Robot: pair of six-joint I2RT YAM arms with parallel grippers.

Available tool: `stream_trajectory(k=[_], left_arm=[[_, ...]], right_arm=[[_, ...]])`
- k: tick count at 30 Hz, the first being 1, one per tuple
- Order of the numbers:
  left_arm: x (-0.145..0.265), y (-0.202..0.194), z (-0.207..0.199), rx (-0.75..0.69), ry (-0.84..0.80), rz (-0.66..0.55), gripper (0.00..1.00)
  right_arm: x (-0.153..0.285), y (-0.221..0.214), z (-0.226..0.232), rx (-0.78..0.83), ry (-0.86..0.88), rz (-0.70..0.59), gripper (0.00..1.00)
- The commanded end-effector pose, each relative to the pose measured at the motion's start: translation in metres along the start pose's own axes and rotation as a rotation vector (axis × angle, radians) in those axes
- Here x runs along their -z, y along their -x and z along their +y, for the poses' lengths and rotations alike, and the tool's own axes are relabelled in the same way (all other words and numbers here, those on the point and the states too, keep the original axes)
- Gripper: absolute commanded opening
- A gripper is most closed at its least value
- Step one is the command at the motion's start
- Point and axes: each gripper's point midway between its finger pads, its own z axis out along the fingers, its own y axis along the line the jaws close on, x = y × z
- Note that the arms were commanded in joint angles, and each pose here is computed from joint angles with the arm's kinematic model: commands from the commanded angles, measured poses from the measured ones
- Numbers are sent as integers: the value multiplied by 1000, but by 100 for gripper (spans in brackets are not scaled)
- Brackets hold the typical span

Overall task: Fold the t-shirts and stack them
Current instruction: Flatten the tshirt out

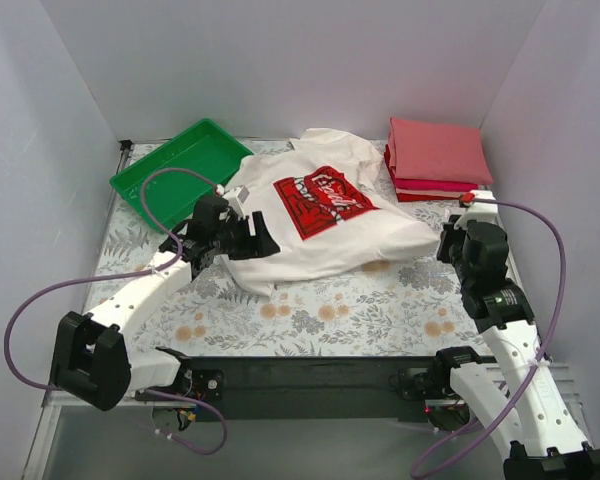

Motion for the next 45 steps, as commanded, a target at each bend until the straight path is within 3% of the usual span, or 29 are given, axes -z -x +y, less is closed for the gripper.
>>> stream_trajectory(k=[1, 3, 4, 5, 6, 7, 12, 17, 21, 23, 27, 30, 33, 37, 42, 45], left_arm=[[24, 18, -19, 145, -26, -122, 68], [25, 3, -12, 245, 2, -116, 69], [25, -4, -10, 262, 7, -106, 70], [25, -19, -4, 275, 24, -70, 71], [30, -23, -3, 282, 34, -77, 72], [32, -30, 1, 297, 55, -70, 72], [43, -78, 26, 367, 150, -3, 74], [36, -125, 22, 431, 144, 96, 74], [21, -148, 12, 401, 178, 140, 73], [12, -155, 14, 414, 213, 149, 70], [-4, -160, 25, 452, 269, 142, 62], [-12, -158, 35, 442, 327, 127, 51], [-16, -152, 45, 443, 390, 95, 47], [-19, -150, 62, 432, 488, 68, 35], [-13, -128, 67, 396, 576, 15, 0], [13, -116, 84, 340, 737, -9, 0]], right_arm=[[9, 5, -18, -77, -103, -39, 19], [10, -7, -22, -98, -131, 6, 42], [9, -10, -25, -102, -153, 17, 62], [8, -12, -25, -101, -157, 26, 72], [7, -15, -26, -93, -161, 35, 92], [5, -17, -27, -88, -169, 44, 98], [1, -34, -28, -117, -187, 77, 98], [-8, -52, -23, -134, -168, 115, 98], [-15, -60, -11, -145, -105, 125, 98], [-19, -63, 11, -152, 18, 129, 98], [-23, -71, 43, -151, 204, 132, 98], [-24, -77, 50, -152, 241, 156, 98], [-27, -81, 50, -154, 237, 171, 98], [-28, -87, 68, -197, 326, 180, 98], [-28, -106, 98, -245, 495, 239, 96], [-34, -124, 103, -242, 495, 308, 94]])
